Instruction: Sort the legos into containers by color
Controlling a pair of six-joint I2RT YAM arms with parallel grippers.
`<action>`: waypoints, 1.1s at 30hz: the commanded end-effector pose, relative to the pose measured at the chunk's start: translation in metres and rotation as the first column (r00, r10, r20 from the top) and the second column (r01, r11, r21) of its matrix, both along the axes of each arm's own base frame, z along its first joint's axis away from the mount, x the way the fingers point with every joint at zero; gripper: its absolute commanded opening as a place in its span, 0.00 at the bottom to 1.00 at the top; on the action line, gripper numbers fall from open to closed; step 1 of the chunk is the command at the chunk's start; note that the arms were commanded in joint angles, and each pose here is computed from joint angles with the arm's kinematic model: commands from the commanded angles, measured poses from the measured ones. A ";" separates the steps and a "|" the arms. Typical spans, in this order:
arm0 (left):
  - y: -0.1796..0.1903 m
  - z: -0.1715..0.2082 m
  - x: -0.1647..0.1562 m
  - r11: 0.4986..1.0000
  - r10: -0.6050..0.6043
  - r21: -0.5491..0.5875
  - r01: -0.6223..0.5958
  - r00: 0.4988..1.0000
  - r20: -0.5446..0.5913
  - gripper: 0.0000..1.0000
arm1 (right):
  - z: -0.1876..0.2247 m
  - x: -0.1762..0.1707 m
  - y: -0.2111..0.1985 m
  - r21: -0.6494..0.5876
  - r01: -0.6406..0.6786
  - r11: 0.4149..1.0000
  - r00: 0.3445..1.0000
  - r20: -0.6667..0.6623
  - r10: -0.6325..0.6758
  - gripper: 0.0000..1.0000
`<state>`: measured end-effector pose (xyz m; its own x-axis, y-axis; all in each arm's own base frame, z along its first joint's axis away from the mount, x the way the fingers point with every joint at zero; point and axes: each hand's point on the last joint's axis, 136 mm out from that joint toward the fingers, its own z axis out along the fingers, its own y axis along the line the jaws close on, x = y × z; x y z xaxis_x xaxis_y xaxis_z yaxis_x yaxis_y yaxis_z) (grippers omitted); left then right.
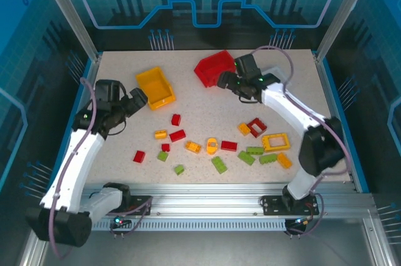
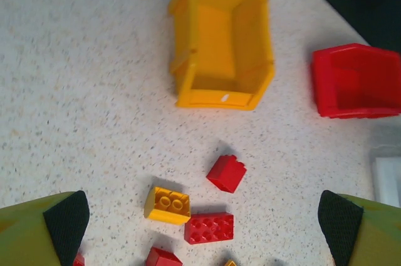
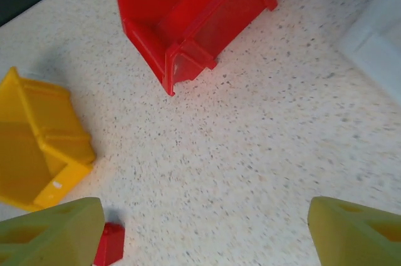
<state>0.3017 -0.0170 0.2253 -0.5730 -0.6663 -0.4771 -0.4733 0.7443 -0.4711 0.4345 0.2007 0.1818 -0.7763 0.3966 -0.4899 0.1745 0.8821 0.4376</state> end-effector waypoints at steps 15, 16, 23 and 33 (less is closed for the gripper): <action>0.004 -0.060 0.062 0.982 -0.091 -0.171 0.077 0.993 -0.075 0.84 | -0.086 0.116 0.019 0.196 0.171 0.966 0.973 -0.186 -0.135 0.73; 0.005 -0.062 0.063 0.983 -0.094 -0.168 0.081 0.993 -0.072 0.84 | -0.087 0.121 0.020 0.200 0.163 0.966 0.976 -0.176 -0.128 0.73; 0.010 -0.069 0.066 0.988 -0.105 -0.123 0.095 0.992 -0.070 0.83 | -0.108 0.131 0.025 0.165 0.148 0.975 0.970 -0.214 -0.111 0.66; 0.028 -0.096 0.080 0.997 -0.073 -0.035 0.067 0.981 -0.180 0.76 | -0.089 0.111 0.014 -0.078 0.041 0.996 0.974 -0.219 -0.057 0.23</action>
<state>0.3720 0.0007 0.1236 -0.6967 -0.6484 -0.3068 -0.5004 0.7458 -0.4398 0.5636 0.2164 0.0829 -0.8025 0.5145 -0.3021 0.3647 0.8238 0.4340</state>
